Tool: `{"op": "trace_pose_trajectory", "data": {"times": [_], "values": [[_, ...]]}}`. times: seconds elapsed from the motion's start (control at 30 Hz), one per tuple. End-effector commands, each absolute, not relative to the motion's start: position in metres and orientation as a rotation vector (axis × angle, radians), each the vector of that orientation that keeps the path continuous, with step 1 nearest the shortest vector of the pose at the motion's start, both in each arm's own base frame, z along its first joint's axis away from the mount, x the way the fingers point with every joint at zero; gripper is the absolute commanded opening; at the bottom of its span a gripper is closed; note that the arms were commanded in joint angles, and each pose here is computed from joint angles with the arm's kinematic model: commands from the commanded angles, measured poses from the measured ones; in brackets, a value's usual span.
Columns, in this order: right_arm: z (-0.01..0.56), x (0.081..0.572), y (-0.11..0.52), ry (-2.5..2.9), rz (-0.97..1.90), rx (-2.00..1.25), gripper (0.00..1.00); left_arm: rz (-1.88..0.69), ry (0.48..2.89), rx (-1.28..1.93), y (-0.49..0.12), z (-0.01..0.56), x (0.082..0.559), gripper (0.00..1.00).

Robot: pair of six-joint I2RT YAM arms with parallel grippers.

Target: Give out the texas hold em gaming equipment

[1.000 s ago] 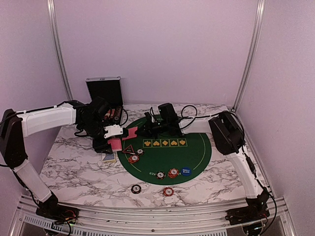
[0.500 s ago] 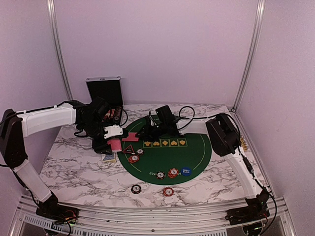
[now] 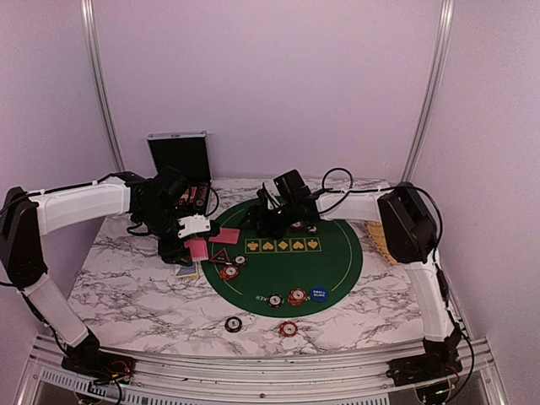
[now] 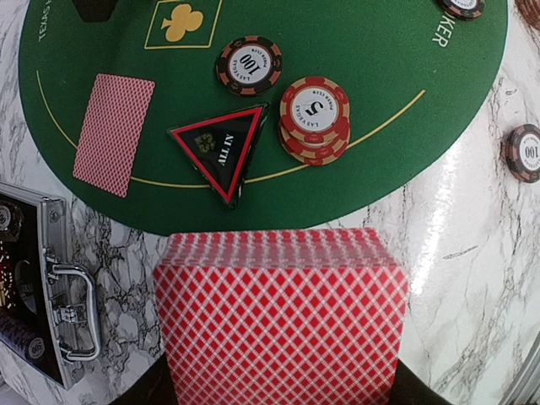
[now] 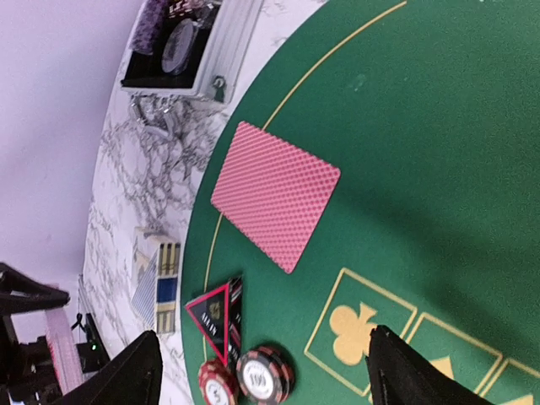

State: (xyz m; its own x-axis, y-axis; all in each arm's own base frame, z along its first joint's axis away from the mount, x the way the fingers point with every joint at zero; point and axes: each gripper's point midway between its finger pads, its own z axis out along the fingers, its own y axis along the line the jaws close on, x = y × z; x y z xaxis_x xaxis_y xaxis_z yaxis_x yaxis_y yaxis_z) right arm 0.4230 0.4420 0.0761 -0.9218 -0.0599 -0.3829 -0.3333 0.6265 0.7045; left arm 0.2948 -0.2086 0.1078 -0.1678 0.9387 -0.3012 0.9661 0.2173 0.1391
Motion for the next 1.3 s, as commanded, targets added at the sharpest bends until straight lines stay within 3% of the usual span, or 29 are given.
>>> {"op": "trace_pose_trajectory", "data": {"times": [0.0,0.23,0.43,1.27], "values": [[0.127,0.405,0.444,2.404,1.290,-0.374,0.84,-0.179,2.174,1.741,-0.219,0.120,0.296,0.04],[0.159,0.342,0.469,2.290,1.668,-0.483,0.89,-0.196,2.177,1.718,-0.225,0.121,0.302,0.03],[0.161,0.315,0.483,2.265,1.800,-0.501,0.89,-0.203,2.161,1.710,-0.231,0.126,0.305,0.03],[0.169,0.298,0.515,2.211,1.989,-0.542,0.87,-0.228,2.079,1.738,-0.250,0.143,0.304,0.02]]}}
